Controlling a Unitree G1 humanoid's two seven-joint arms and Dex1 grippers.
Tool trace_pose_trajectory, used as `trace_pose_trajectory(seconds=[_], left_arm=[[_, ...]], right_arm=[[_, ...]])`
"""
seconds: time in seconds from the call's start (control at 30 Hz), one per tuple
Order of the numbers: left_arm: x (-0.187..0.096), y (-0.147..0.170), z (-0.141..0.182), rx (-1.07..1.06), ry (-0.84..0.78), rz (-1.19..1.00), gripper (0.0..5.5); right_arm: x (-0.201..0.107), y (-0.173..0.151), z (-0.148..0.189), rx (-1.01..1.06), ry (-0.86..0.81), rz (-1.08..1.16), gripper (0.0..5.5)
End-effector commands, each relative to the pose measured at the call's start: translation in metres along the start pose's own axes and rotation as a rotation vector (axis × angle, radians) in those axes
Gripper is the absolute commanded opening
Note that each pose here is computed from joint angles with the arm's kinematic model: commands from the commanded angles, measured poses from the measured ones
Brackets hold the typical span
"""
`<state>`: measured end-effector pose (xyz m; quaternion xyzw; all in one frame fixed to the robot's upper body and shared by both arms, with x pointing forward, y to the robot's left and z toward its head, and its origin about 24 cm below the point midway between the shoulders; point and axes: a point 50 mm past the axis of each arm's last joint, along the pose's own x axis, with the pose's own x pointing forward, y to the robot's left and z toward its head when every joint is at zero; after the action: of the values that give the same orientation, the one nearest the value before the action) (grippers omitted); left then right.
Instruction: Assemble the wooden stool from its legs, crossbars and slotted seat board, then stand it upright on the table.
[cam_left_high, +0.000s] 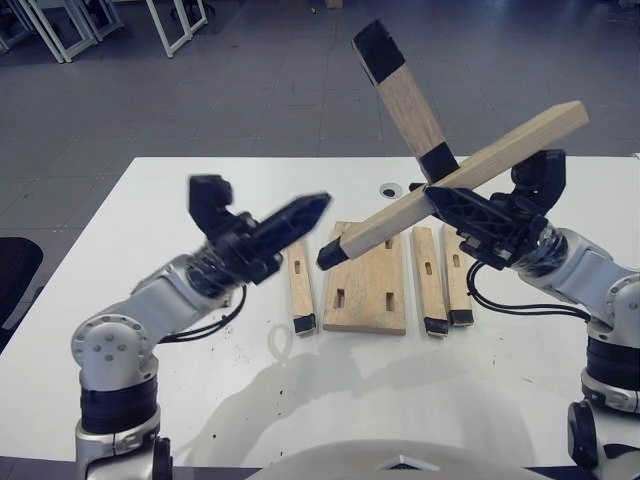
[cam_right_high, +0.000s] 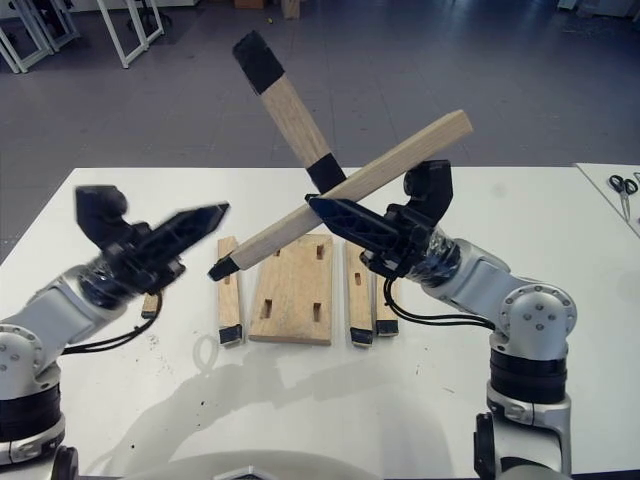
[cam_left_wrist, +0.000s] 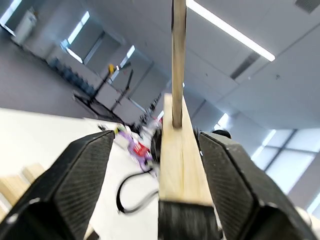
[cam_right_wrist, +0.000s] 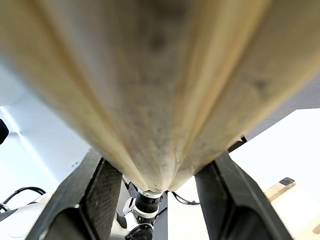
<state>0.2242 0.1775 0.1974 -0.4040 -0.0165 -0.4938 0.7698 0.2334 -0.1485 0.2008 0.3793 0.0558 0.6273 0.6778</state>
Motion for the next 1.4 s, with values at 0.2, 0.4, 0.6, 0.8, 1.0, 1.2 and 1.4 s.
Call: trace_pose_trajectory(seconds=[0.2, 0.4, 0.6, 0.8, 1.0, 1.2, 1.4], left_arm=[[-0.020, 0.069, -0.049, 0.801, 0.616, 0.412, 3.13], [-0.024, 0.082, -0.100, 1.014, 0.894, 0.278, 3.13], [-0.025, 0.091, -0.120, 1.143, 1.044, 0.210, 3.13], [-0.036, 0.100, -0.122, 1.259, 1.247, 0.232, 3.13], [-0.082, 0.099, -0.125, 1.225, 1.661, 0.109, 3.13], [-0.094, 0.088, -0.127, 1.233, 1.646, -0.029, 3.13], [-0.107, 0.081, -0.121, 1.290, 1.619, -0.219, 3.13]], right_arm=[[-0.025, -0.020, 0.013, -0.220, 0.011, -0.289, 2.02], [-0.038, -0.045, 0.006, -0.326, 0.062, -0.505, 2.02], [-0.042, -0.056, 0.001, -0.387, 0.081, -0.565, 2.02], [-0.040, -0.055, -0.004, -0.396, 0.091, -0.557, 2.02], [-0.036, -0.056, 0.005, -0.500, 0.052, -0.550, 2.02], [-0.036, -0.064, 0.000, -0.586, 0.180, -0.563, 2.02], [-0.035, -0.079, -0.024, -0.642, 0.375, -0.544, 2.02]])
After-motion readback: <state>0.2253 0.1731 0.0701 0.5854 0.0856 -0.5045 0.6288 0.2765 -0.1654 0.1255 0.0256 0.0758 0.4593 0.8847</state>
